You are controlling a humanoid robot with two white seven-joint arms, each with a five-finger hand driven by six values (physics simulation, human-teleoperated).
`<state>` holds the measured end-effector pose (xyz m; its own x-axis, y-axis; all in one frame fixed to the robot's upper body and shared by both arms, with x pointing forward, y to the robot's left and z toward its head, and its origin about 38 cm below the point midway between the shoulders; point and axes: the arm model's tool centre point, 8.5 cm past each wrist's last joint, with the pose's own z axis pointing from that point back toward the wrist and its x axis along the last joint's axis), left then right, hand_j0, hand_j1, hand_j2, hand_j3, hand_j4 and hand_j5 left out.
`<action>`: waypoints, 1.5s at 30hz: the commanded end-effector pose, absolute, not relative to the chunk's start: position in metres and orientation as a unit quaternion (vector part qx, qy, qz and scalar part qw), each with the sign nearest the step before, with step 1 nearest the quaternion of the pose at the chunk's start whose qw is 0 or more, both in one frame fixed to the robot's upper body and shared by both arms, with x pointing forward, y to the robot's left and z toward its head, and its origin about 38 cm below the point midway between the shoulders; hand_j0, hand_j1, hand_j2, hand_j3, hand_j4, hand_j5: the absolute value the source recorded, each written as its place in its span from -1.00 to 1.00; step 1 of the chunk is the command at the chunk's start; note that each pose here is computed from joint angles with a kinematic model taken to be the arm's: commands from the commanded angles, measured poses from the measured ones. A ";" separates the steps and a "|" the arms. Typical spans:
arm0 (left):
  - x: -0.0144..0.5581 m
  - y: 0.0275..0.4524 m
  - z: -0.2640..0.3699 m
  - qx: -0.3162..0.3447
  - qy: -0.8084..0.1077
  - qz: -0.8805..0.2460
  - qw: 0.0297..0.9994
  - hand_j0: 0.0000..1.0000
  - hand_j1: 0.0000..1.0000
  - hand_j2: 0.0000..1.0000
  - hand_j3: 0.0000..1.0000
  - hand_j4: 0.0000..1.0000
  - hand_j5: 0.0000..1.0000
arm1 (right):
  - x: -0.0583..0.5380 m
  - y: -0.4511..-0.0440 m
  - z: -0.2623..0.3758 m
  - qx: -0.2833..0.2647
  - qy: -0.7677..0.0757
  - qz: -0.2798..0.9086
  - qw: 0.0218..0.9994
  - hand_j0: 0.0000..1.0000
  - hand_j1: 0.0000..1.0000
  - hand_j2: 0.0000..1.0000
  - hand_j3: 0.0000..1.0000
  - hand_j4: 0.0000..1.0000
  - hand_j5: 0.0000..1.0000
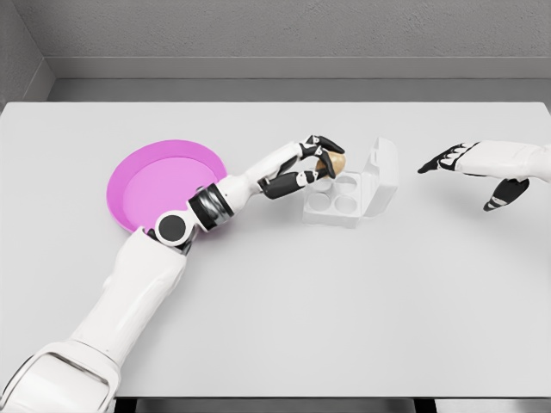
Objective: Pack egg into the box and close the box lid
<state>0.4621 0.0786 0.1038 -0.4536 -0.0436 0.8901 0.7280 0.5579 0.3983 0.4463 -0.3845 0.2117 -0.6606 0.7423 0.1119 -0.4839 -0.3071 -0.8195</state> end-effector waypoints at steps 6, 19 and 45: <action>0.450 0.070 0.094 -0.245 -0.745 -0.400 0.475 -0.33 -0.33 -0.33 -0.33 -0.33 -0.33 | 0.446 -0.384 0.213 -0.145 -0.446 0.794 0.385 1.00 1.00 1.00 1.00 1.00 1.00; 0.446 0.071 0.085 -0.248 -0.741 -0.395 0.483 -0.30 -0.30 -0.30 -0.30 -0.30 -0.30 | 0.445 -0.380 0.214 -0.143 -0.449 0.797 0.379 1.00 1.00 1.00 1.00 1.00 1.00; 0.448 0.077 0.086 -0.241 -0.743 -0.394 0.485 0.25 0.25 0.25 0.25 0.25 0.25 | 0.445 -0.379 0.214 -0.143 -0.449 0.797 0.378 1.00 1.00 1.00 1.00 1.00 1.00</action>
<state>0.4474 0.0771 0.0849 -0.4151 -0.0297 0.9093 0.7410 0.5689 0.3568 0.4449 -0.3786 0.2132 -0.6756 0.7292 0.1088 -0.4740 -0.3166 -0.8216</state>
